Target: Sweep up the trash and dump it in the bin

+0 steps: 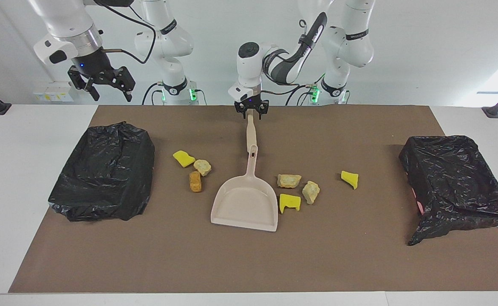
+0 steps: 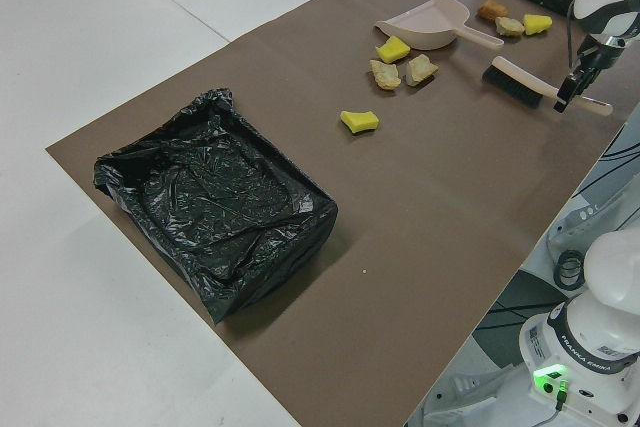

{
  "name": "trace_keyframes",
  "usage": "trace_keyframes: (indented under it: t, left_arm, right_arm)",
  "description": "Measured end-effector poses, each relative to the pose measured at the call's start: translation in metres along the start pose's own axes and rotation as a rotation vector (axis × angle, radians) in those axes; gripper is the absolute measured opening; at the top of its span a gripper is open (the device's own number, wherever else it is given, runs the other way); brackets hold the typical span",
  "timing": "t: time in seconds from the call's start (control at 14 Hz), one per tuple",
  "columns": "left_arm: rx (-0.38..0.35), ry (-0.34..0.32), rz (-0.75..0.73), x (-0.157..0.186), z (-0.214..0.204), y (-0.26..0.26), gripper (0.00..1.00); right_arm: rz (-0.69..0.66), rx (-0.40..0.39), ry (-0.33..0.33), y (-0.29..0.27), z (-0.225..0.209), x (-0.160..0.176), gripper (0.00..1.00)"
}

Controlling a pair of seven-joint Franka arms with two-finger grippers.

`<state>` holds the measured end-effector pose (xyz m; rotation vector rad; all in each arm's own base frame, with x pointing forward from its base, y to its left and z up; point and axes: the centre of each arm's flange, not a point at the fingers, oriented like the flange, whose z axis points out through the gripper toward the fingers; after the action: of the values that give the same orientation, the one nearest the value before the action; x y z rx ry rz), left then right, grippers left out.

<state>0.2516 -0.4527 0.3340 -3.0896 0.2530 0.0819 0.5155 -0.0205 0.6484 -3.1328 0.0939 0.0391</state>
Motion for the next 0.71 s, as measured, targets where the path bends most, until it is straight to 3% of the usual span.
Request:
trace_keyframes:
  t: [0.07, 0.43, 0.57, 0.71]
  left_arm:
    - [-0.001, 0.001, -0.004, 0.0000, -0.0005, 0.0000, 0.44]
    - [-0.004, 0.004, -0.009, 0.0002, -0.0030, -0.0005, 0.39]
    - [-0.001, 0.002, -0.012, 0.0012, -0.0033, -0.0020, 0.26]
    - [0.020, -0.015, -0.026, 0.0044, -0.0050, -0.0084, 0.26]
  right_arm:
    - [0.001, 0.000, -0.001, 0.0004, 0.0005, -0.0001, 1.00]
    - [0.000, 0.000, -0.005, 0.0000, 0.0023, -0.0004, 1.00]
    - [-0.001, 0.000, -0.007, -0.0005, 0.0034, -0.0004, 1.00]
    - [-0.001, 0.000, -0.011, -0.0005, 0.0051, -0.0004, 1.00]
